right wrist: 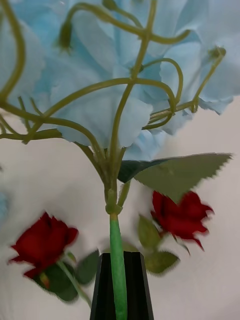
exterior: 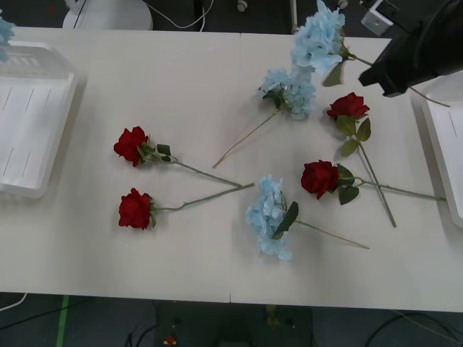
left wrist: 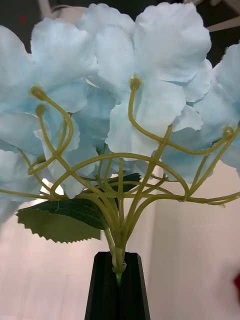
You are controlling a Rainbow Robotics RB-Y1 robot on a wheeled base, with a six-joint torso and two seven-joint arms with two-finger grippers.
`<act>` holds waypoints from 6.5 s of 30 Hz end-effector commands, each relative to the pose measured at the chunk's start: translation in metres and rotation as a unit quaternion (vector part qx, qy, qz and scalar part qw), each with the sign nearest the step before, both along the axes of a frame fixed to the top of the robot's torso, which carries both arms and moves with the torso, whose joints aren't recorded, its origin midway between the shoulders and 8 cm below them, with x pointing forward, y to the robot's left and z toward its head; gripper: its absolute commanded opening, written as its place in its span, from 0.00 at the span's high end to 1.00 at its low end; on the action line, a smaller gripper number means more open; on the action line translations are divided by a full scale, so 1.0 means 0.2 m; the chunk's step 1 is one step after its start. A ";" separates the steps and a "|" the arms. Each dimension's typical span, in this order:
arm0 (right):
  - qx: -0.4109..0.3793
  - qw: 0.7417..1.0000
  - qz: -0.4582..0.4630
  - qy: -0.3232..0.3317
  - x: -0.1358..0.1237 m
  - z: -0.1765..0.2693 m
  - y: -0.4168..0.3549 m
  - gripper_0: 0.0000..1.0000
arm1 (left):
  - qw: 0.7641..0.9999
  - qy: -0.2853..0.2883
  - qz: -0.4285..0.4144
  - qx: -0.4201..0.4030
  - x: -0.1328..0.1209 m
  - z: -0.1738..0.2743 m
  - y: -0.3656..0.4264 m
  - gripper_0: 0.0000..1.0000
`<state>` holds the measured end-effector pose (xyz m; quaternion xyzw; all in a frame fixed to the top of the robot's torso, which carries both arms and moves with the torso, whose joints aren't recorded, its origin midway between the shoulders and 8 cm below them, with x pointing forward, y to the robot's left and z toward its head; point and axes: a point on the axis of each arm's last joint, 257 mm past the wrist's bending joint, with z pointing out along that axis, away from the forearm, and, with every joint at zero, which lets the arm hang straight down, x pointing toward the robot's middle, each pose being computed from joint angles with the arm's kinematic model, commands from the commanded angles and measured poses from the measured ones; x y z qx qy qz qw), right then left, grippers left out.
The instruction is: Put the red flowers into the right box and the blue flowers into the left box
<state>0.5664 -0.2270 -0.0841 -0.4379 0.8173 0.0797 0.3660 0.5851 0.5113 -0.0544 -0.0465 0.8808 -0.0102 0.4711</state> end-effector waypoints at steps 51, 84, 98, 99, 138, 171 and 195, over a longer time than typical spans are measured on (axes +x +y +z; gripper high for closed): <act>0.460 0.866 0.193 -0.032 -0.61 0.41 2.22 1.00 | 0.893 -0.171 -0.370 -0.192 -0.72 -0.40 -0.90 0.00; 0.468 0.861 0.200 0.016 -0.67 0.34 2.22 1.00 | 0.793 -0.269 -0.358 -0.414 -0.67 -0.12 -2.13 0.17; 0.468 0.861 0.197 0.018 -0.67 0.32 2.21 1.00 | 0.797 -0.267 -0.356 -0.409 -0.65 -0.14 -2.20 1.00; 0.468 0.861 0.196 0.018 -0.67 0.32 2.21 1.00 | 0.797 -0.267 -0.355 -0.410 -0.65 -0.14 -2.20 1.00; 0.417 0.902 0.111 -0.011 -0.30 0.20 1.79 0.00 | 0.918 -0.290 -0.224 -0.150 -0.27 -0.24 -0.84 1.00; -0.037 0.935 -0.349 0.055 0.26 -0.71 -0.29 0.00 | 0.988 0.025 0.102 0.110 -0.21 -0.59 0.82 1.00; -0.095 0.902 -0.410 0.100 0.17 -0.98 -0.59 0.00 | 0.998 0.011 -0.010 -0.068 -0.03 -0.18 0.12 0.02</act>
